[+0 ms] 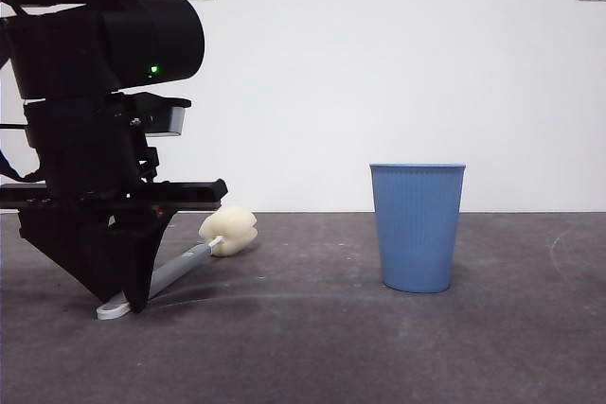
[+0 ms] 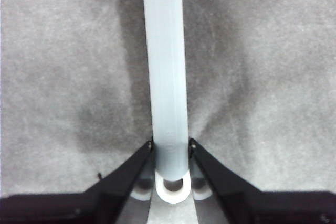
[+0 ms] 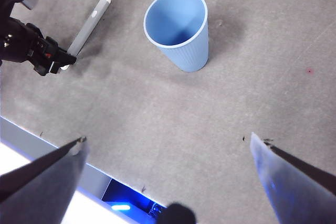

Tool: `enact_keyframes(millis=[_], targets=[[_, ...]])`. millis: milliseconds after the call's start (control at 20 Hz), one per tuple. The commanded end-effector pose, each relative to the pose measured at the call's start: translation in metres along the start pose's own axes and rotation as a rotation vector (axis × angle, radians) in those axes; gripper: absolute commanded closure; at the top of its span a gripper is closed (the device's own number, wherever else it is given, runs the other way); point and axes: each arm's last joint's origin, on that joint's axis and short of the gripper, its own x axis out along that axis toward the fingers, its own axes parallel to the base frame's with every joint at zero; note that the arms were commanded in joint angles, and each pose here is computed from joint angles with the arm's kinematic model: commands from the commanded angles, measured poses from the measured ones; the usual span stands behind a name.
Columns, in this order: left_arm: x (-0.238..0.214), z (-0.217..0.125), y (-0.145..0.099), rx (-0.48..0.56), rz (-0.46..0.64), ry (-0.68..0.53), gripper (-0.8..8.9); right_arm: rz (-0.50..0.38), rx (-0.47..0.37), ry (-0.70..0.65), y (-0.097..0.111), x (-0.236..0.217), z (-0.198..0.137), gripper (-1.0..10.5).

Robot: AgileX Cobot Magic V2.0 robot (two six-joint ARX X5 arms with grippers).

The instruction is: Pick up the cup brush,pick up the cup,insert the brush into the cup,clean the cup,put the cup brush back,put the cup back to the fixed position on the table

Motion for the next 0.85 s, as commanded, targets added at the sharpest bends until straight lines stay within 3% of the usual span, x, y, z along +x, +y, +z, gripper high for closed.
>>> enact_keyframes(millis=[50, 350, 600, 650, 850], targets=[[0.0, -0.004, 0.002, 0.007, 0.017, 0.026, 7.6, 0.002, 0.002, -0.008, 0.0, -0.001, 0.001, 3.8], [-0.017, 0.0, 0.003, -0.004, -0.008, -0.034, 7.6, 0.002, 0.006, -0.007, 0.0, -0.001, 0.001, 3.8], [-0.03, 0.01, 0.001, 0.022, -0.017, -0.044, 7.62, 0.002, 0.058, 0.001, -0.001, 0.002, 0.002, 3.8], [-0.034, 0.013, 0.0, 0.044, -0.029, -0.037, 8.1, 0.005, 0.061, 0.009, -0.002, 0.004, 0.003, 3.8], [-0.055, 0.02, -0.002, 0.084, -0.114, -0.085, 8.22, 0.126, 0.04, -0.018, -0.008, 0.033, 0.004, 3.8]])
